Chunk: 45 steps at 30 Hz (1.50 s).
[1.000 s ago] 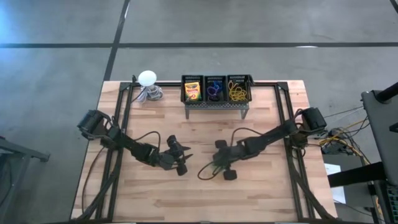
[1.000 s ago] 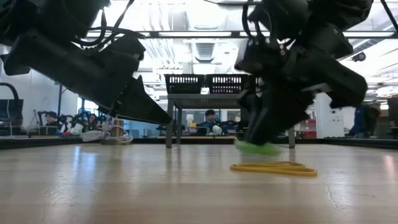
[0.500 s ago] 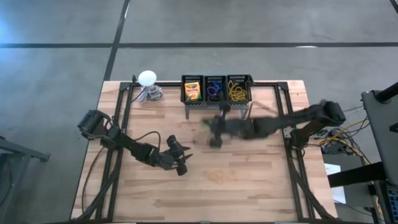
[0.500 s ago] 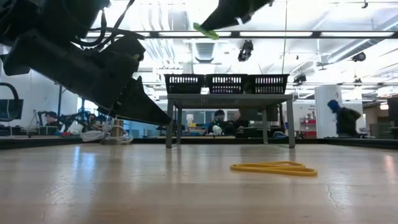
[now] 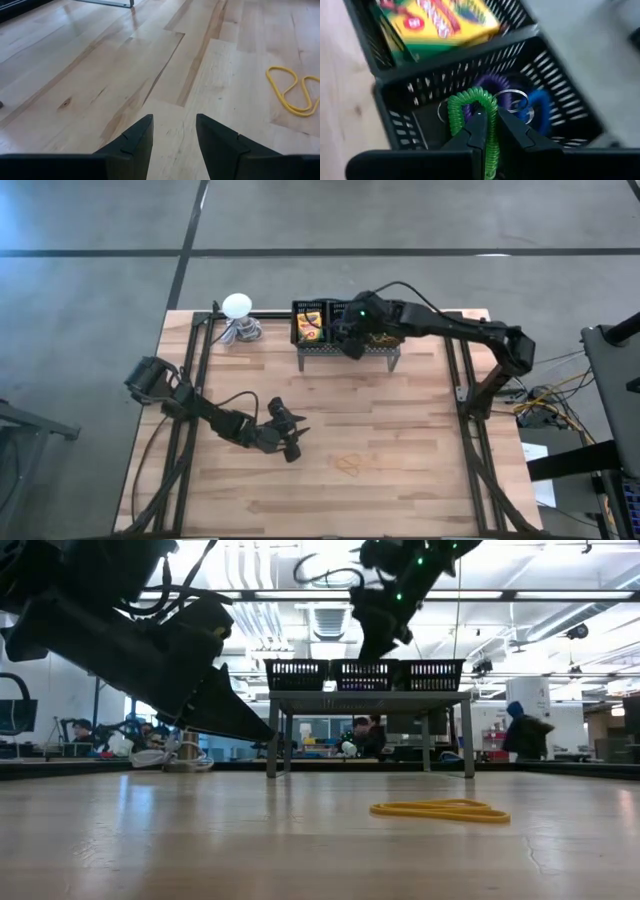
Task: Pick & Place Office Desk Supplies
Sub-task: Put the green spring keychain into the middle black bin on the shelf, then put the yellow rubber band into the right black bin on the shelf
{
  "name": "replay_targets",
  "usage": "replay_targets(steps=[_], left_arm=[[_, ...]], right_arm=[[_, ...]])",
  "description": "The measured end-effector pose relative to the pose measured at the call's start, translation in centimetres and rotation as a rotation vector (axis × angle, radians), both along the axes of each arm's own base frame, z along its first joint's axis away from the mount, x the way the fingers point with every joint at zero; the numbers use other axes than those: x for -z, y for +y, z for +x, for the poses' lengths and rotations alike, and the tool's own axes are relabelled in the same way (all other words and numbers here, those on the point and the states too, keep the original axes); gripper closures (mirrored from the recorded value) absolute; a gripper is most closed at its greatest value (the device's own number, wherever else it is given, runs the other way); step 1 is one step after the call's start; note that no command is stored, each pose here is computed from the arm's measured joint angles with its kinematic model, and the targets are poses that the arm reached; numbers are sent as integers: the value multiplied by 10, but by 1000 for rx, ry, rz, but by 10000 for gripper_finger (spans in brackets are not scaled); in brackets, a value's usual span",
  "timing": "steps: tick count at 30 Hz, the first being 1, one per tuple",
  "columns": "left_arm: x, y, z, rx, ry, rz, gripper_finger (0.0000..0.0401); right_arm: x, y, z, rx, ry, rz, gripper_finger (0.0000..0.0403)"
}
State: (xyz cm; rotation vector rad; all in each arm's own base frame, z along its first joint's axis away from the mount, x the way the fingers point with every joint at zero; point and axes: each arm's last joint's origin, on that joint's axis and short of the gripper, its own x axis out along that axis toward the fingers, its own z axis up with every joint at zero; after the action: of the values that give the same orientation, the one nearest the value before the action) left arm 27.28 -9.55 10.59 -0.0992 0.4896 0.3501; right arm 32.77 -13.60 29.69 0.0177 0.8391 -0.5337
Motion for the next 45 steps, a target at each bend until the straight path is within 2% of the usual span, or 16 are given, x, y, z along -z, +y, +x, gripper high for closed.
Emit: replay_targets(steps=[6,10,16,20,26,31,36,40,45], left_arm=[[1,0,0,0,7,4,246],[1,0,-1,2,10,6,246],[1,0,-1,2,10,6,246],[1,0,-1,1,10,6,246],[1,0,-1,1,12,7,245],[1,0,-1,-4,8,-2,245],[1,0,-1,-7,5,-9,245],[1,0,-1,-8,2,-10,245],[1,0,-1,-11,0,-8,245]], right_arm=[[5,-11,-6,39,29,42,366],[0,-7,-9,5,16,88,323],[-22,4,-15,-16,-48,63,260],[-38,33,-22,-84,-99,52,248],[-30,114,-27,-283,-142,26,261],[14,184,-35,-436,-167,56,276],[81,235,-49,-590,-202,98,283],[130,258,-55,-640,-213,145,284],[170,262,-50,-561,-124,199,284]])
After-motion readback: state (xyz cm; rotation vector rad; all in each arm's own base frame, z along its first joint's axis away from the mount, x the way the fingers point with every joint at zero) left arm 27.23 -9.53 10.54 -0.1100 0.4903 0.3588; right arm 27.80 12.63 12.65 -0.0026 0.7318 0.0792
